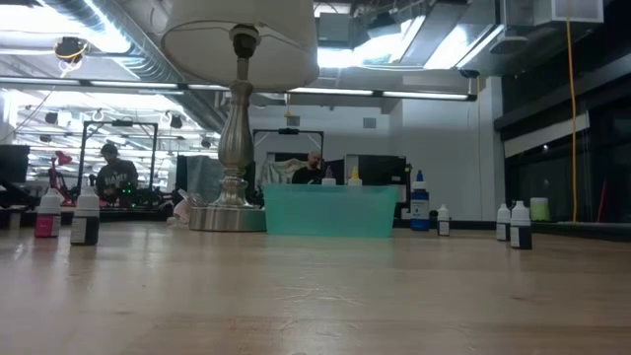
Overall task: Pick & Place food coloring
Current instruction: Put the small blue food coloring bottle into the green bin
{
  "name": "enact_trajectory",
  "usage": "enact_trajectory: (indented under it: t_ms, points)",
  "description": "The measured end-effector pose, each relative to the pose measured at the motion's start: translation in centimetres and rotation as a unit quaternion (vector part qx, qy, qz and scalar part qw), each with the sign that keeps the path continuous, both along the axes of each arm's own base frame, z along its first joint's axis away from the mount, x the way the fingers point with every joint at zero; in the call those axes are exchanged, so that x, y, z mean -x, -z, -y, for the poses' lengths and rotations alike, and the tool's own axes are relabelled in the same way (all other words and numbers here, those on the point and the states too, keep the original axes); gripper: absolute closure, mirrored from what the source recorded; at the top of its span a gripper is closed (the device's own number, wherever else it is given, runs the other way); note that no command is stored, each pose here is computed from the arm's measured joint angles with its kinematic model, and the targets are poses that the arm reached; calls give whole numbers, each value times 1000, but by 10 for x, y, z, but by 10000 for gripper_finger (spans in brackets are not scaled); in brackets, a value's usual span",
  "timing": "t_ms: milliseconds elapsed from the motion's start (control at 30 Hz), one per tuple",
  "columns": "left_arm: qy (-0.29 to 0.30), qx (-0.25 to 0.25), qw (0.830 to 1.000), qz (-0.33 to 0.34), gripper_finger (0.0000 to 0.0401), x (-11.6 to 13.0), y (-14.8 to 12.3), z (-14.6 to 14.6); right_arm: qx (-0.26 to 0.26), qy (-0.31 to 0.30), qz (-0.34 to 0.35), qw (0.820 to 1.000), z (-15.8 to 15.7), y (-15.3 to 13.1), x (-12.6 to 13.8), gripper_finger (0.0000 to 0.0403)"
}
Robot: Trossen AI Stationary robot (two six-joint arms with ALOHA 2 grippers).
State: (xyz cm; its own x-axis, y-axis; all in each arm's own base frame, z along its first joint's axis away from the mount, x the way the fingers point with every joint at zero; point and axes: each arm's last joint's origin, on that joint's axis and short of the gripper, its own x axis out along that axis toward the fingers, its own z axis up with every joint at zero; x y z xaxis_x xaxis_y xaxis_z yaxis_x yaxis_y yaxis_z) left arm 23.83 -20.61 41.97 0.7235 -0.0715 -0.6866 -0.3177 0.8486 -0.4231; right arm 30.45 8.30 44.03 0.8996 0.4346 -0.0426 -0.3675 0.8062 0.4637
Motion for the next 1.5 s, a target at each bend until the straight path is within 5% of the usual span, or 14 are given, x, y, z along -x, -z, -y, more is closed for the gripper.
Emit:
enact_trajectory:
  t_ms: [567,1500]
  points:
    - [26,40,998,-36,337,-20,-4,-26,98,6,-118,988,-33,42,-84,218]
    - [-16,-8,1000,-18,337,-34,-4,-49,105,35,-104,988,-46,46,-89,218]
